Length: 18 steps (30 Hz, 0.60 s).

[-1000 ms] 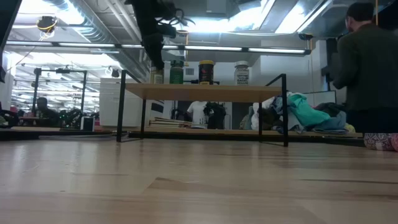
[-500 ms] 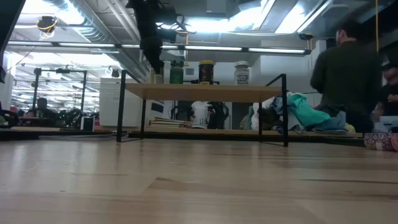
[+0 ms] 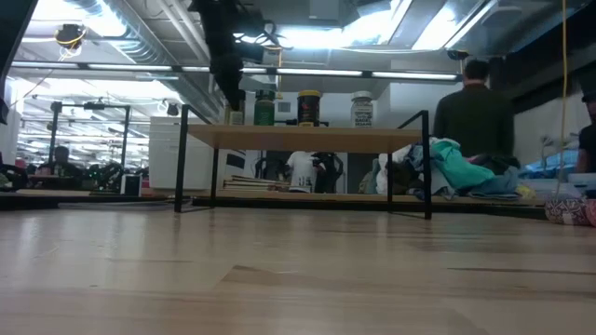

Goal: Shelf spices
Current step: Remove the black seasoning bottle from the shelf

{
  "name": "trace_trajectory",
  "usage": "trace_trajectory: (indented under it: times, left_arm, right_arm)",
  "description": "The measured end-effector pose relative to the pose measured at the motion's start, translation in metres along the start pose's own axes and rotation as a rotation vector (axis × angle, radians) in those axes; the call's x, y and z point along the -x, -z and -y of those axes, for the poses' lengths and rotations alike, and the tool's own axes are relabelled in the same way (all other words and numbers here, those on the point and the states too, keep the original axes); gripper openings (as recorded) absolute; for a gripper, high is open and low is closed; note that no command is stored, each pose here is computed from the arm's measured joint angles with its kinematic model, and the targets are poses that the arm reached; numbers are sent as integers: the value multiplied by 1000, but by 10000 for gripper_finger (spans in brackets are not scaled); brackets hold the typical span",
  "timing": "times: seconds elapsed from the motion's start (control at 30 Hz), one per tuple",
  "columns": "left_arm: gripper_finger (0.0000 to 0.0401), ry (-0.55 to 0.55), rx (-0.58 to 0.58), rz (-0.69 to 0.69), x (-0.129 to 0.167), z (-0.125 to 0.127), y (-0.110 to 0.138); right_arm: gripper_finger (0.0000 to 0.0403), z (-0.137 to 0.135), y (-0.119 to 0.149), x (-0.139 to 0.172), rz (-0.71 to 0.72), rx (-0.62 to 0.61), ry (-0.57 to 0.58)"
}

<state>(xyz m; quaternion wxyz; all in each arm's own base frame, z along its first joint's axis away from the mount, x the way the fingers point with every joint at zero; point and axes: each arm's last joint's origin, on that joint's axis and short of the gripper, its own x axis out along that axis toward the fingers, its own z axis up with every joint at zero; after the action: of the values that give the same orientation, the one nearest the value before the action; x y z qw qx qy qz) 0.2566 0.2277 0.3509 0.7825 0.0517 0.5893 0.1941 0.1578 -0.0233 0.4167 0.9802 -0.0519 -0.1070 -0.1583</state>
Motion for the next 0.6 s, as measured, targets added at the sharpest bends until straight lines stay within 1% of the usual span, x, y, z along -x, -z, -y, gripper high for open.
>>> trace_trajectory:
  times: [0.13, 0.23, 0.6]
  left_arm:
    - [206, 15, -5, -25, 2, 3, 2]
    - [199, 21, -9, -36, 5, 6, 4]
    - [197, 16, -26, 11, 33, 23, 6]
  right_arm:
    - [277, 0, 1, 0, -6, 1, 0]
    - [277, 0, 1, 0, -6, 2, 1]
    - [277, 0, 1, 0, -7, 2, 2]
